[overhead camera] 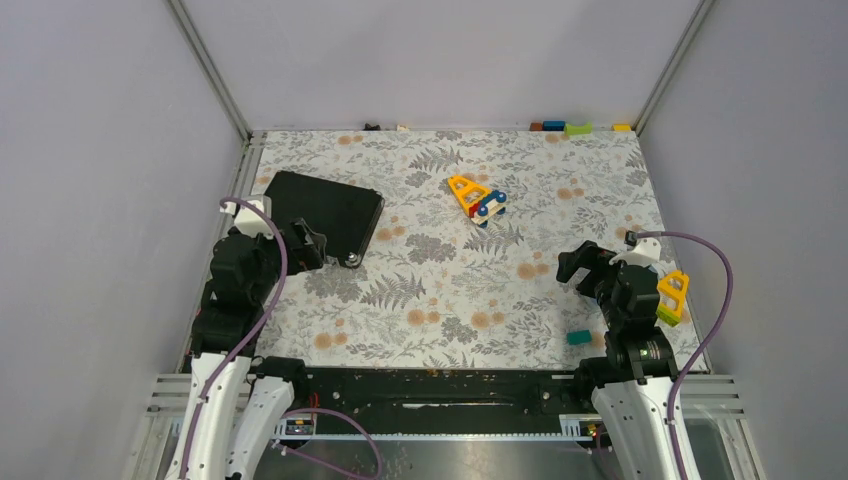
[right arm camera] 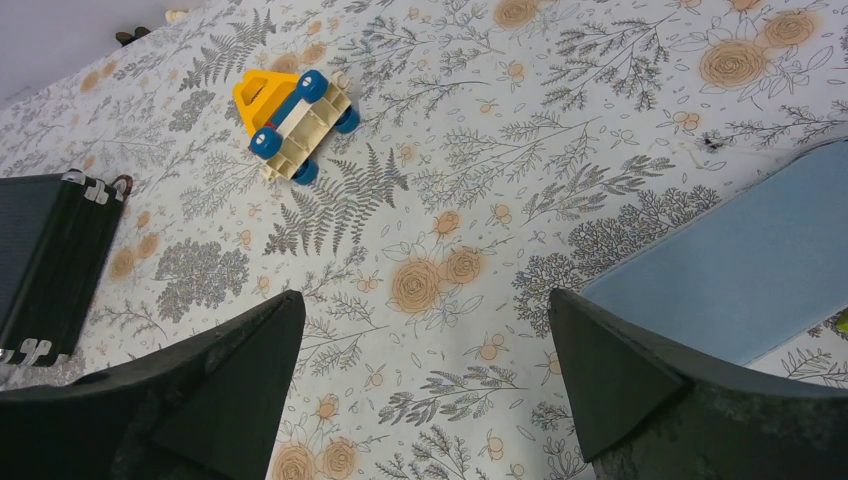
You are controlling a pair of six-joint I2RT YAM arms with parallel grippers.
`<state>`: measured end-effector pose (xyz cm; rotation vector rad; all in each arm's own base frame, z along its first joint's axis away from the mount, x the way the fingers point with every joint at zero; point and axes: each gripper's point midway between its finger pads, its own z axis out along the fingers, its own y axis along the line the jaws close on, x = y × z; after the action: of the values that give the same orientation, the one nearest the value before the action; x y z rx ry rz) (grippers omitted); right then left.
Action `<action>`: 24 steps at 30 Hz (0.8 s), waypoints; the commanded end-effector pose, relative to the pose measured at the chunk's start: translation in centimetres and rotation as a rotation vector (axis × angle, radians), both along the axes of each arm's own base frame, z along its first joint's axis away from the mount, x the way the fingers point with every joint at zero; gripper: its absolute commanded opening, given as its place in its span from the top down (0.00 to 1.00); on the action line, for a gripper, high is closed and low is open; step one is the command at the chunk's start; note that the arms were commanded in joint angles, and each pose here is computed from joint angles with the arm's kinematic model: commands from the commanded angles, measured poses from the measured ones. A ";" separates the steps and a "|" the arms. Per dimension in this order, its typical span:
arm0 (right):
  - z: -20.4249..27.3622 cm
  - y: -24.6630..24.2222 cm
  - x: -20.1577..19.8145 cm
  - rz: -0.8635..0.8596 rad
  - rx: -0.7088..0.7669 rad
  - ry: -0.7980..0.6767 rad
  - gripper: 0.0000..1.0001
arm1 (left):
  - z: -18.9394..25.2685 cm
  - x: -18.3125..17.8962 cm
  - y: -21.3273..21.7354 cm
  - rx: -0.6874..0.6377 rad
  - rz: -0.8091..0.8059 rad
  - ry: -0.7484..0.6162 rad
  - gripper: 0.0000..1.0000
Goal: Open the umbrella
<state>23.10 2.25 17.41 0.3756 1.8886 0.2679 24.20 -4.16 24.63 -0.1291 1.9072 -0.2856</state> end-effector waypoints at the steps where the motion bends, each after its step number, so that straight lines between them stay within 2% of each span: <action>1: 0.9 -0.4 0.0 -0.024 0.001 -0.022 0.00 | 2.0 0.4 0.5 -0.017 0.039 -0.041 0.01; 14: 0.3 -1.2 0.3 -0.078 0.003 -0.006 0.00 | 2.1 0.1 2.2 -0.009 0.143 -0.059 0.01; 18: -0.6 -1.4 0.2 -0.131 0.061 0.019 0.00 | 2.1 0.1 2.6 -0.019 0.172 -0.061 0.01; 21: -1.7 -1.1 -0.1 -0.127 0.084 0.066 0.00 | 2.2 0.0 2.3 -0.025 0.156 -0.064 0.01; 24: -3.4 -2.1 -1.3 -0.194 0.065 0.169 0.00 | 2.2 -0.2 2.0 -0.035 0.137 -0.065 0.01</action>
<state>23.00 1.34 16.09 0.5215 1.9123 0.2478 23.95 -2.27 24.52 -0.2600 1.8962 -0.2084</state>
